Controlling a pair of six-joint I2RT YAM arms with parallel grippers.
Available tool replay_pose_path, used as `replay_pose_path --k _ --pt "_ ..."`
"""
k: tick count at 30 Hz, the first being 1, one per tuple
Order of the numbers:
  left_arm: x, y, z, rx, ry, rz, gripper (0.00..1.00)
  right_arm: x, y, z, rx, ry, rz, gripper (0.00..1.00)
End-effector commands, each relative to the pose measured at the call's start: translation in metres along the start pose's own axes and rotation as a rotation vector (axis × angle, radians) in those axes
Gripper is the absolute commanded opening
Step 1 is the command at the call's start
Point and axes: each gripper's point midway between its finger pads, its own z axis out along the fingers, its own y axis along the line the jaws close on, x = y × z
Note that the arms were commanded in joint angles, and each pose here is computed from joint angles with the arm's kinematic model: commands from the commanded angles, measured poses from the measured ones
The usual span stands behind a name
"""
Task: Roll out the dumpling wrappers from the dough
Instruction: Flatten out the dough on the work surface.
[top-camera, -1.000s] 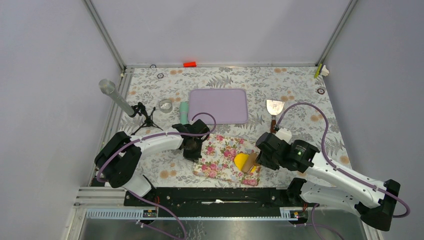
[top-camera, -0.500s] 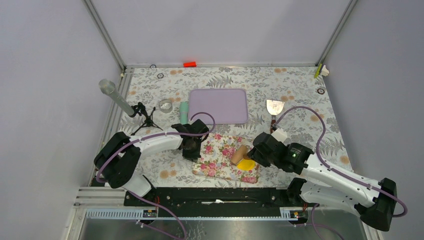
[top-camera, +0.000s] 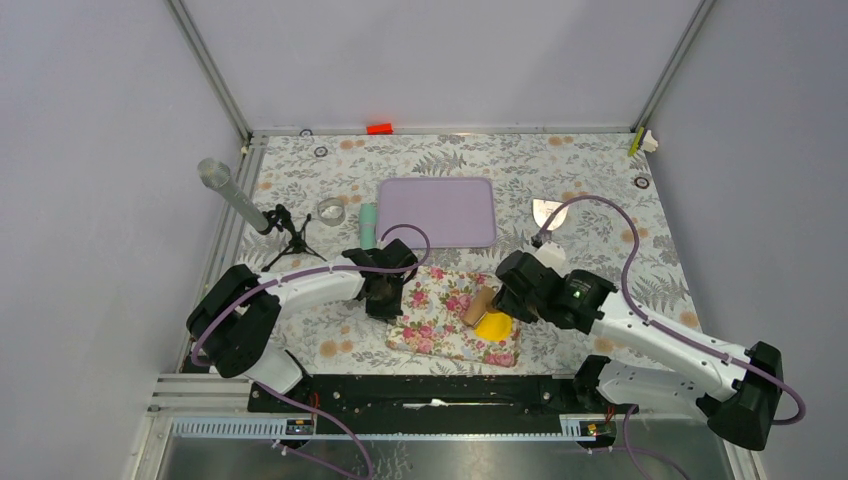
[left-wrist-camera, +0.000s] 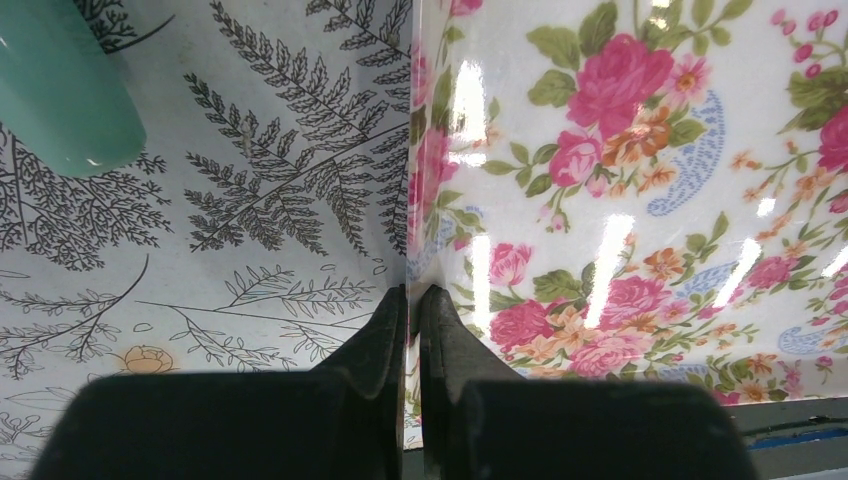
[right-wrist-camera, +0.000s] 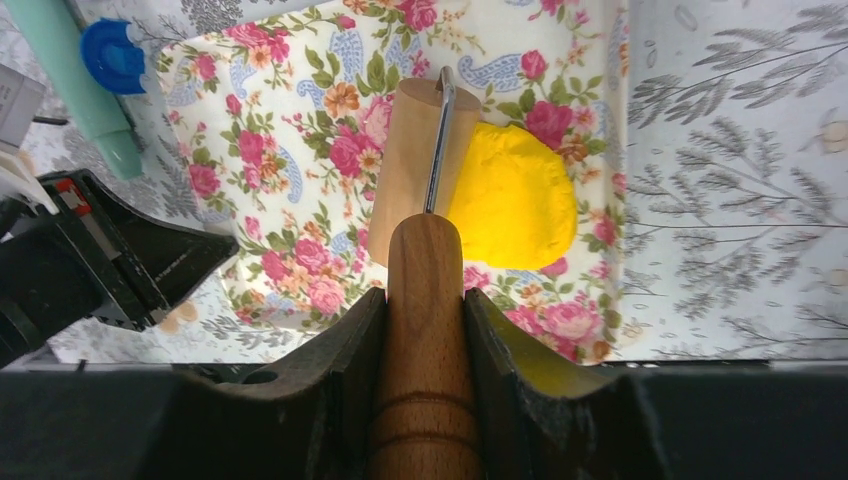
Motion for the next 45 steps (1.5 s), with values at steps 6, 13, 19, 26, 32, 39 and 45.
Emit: replay_pose_path --k 6,13,19,26,32,39,45 --pt "0.002 0.006 0.005 -0.028 -0.017 -0.002 0.0 -0.047 -0.014 -0.046 0.113 -0.128 -0.189 0.0" --pt "0.001 0.005 0.005 -0.025 -0.011 0.01 0.0 -0.035 -0.056 -0.059 0.261 -0.021 -0.359 0.0" --pt "0.0 0.003 0.005 -0.023 -0.007 0.015 0.0 -0.033 -0.051 -0.067 0.207 -0.001 -0.372 0.0" --pt "-0.003 0.0 0.005 -0.019 -0.007 0.02 0.0 -0.03 -0.035 -0.056 0.186 0.024 -0.41 0.0" --pt "-0.001 0.001 0.007 -0.018 0.002 0.024 0.0 -0.028 -0.03 -0.042 0.177 0.021 -0.425 0.0" --pt "0.002 0.001 0.007 -0.014 0.007 0.031 0.0 -0.009 -0.019 -0.024 0.11 0.086 -0.424 0.0" --pt "0.001 0.0 0.008 -0.013 0.003 0.025 0.0 -0.009 0.008 -0.031 0.009 0.1 -0.437 0.0"
